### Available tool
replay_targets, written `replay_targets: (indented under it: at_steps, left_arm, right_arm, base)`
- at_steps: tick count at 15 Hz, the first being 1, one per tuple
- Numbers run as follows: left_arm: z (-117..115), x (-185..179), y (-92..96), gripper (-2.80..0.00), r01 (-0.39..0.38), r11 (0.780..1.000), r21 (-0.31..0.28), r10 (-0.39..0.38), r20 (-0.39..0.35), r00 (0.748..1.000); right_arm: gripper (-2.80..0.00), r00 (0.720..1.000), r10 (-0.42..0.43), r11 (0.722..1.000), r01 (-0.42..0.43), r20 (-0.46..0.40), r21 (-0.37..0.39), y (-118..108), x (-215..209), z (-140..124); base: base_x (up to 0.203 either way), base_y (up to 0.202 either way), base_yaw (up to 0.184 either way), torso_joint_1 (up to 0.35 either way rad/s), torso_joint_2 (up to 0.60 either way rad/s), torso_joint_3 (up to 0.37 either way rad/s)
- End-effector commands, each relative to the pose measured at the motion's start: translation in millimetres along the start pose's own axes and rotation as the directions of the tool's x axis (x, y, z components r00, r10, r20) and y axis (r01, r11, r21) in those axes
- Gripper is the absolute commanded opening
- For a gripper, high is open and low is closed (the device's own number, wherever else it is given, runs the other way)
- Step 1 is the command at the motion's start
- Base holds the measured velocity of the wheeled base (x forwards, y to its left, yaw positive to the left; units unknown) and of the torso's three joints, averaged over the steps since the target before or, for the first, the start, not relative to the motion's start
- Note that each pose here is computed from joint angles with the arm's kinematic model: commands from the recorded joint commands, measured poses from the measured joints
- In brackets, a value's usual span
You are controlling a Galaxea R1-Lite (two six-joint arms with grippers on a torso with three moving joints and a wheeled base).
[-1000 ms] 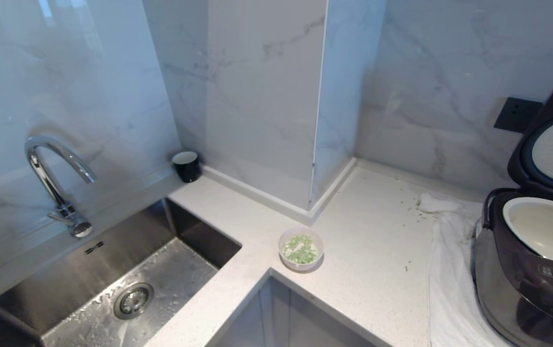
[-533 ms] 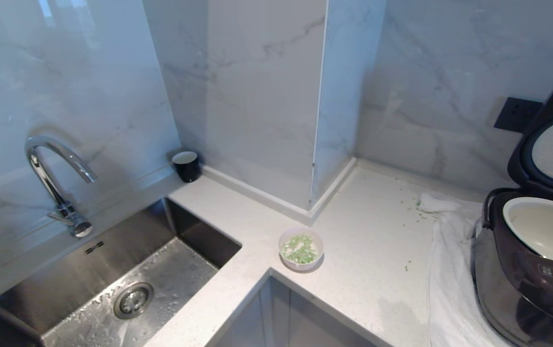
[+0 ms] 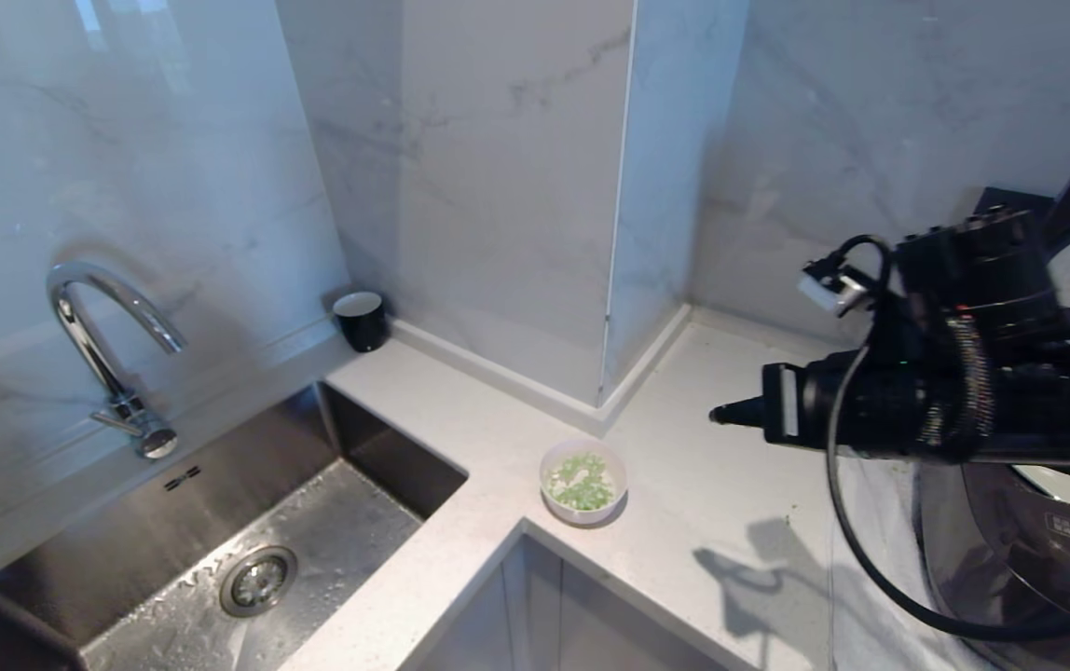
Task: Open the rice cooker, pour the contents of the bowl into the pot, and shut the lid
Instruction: Pick up the bowl on the table
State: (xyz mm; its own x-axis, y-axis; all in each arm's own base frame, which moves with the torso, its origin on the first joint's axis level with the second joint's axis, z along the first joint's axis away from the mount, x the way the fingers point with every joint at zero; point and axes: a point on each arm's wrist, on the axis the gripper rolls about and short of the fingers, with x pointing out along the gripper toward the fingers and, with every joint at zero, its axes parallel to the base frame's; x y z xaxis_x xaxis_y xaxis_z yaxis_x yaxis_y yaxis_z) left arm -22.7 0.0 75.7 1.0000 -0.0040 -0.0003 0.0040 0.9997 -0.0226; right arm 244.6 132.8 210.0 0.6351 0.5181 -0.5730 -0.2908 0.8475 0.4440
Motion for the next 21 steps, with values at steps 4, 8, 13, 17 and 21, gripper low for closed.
replay_targets:
  at_steps: [4, 8, 13, 17, 21]
  left_arm:
    - [0, 0, 0.0, -2.8, -0.001, 1.0, 0.0, 0.001, -0.001, 1.0]
    - [0, 0, 0.0, -2.8, -0.001, 1.0, 0.0, 0.001, -0.002, 1.0]
    - [0, 0, 0.0, -2.8, 0.0, 1.0, 0.0, 0.0, -0.003, 1.0]
    - [0, 0, 0.0, -2.8, -0.002, 1.0, 0.0, 0.002, -0.003, 1.0]
    - [0, 0, 0.0, -2.8, 0.001, 1.0, 0.0, -0.001, -0.001, 1.0]
  right_arm:
    - [-2.8, 0.95, -0.129, 0.988, 0.146, -0.284, 0.042, -12, 109, -9]
    - [-2.8, 0.907, -0.23, 0.964, 0.261, -0.354, 0.044, -40, 145, -12]
    - [-2.8, 0.883, -0.31, 0.944, 0.329, -0.351, -0.006, -52, 171, -16]
    - [0.0, 0.903, -0.294, 0.951, 0.31, -0.314, 0.001, -49, 182, -5]
    - [0.0, 0.905, -0.292, 0.952, 0.306, -0.31, -0.002, -49, 191, -5]
  base:
    - [0.0, 0.0, 0.0, 0.0, 0.0, 0.0]
    - [0.0, 0.0, 0.0, 0.0, 0.0, 0.0]
    - [0.0, 0.0, 0.0, 0.0, 0.0, 0.0]
    - [0.0, 0.0, 0.0, 0.0, 0.0, 0.0]
    - [0.0, 0.0, 0.0, 0.0, 0.0, 0.0]
